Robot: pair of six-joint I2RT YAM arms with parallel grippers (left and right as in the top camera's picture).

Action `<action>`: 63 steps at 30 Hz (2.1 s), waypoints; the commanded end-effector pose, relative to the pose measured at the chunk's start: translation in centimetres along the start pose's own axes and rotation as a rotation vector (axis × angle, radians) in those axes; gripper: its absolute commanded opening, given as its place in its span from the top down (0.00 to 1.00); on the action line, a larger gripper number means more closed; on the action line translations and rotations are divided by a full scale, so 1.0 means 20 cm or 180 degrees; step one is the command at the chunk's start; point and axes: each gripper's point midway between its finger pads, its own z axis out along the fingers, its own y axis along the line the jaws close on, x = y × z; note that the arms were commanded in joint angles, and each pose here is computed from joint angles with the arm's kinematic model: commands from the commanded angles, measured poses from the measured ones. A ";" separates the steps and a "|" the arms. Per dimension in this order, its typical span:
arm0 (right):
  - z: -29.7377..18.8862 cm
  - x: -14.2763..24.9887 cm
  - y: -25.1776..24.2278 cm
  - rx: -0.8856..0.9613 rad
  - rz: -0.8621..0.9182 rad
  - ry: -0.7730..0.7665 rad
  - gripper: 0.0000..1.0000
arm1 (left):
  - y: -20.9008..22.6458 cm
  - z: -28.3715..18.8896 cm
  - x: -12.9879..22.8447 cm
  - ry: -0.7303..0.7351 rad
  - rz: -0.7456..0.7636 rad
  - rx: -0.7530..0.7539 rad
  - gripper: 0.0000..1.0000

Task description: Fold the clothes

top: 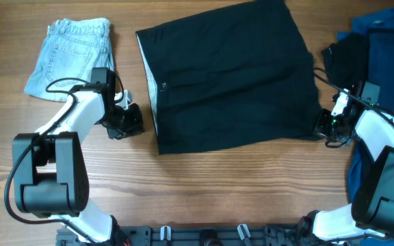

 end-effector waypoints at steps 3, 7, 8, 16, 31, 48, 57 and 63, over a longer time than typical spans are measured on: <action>-0.01 -0.03 0.01 -0.0054 -0.0039 -0.0034 0.96 | -0.16 -0.02 0.21 0.0568 0.0304 0.0709 0.55; -0.01 -0.03 0.03 -0.0124 -0.0042 -0.0034 0.96 | -0.17 0.00 0.27 0.0684 0.0248 0.0838 0.54; -0.01 -0.03 0.03 -0.0124 -0.0041 -0.0033 0.96 | -0.17 0.01 0.29 0.0725 0.0235 0.0834 0.54; -0.01 -0.03 0.03 -0.0124 -0.0032 -0.0031 0.96 | -0.30 0.13 0.35 0.0672 0.0703 0.0922 0.69; -0.01 0.03 0.09 -0.0321 -0.0021 0.0124 0.96 | -0.08 0.10 0.18 0.0329 0.0351 0.0570 0.96; -0.43 -0.50 0.25 -0.0613 -0.0393 -0.0684 0.30 | -0.22 -0.22 0.11 0.0174 0.0405 0.0615 0.54; -0.51 -0.68 0.30 -0.0708 -0.0588 -0.1180 0.00 | -0.48 -0.43 -0.58 -0.1468 0.0761 0.0784 0.47; -0.51 -0.68 0.30 -0.0708 -0.0588 -0.1179 0.01 | -0.43 -0.09 -0.70 -0.1276 0.0685 0.0810 0.48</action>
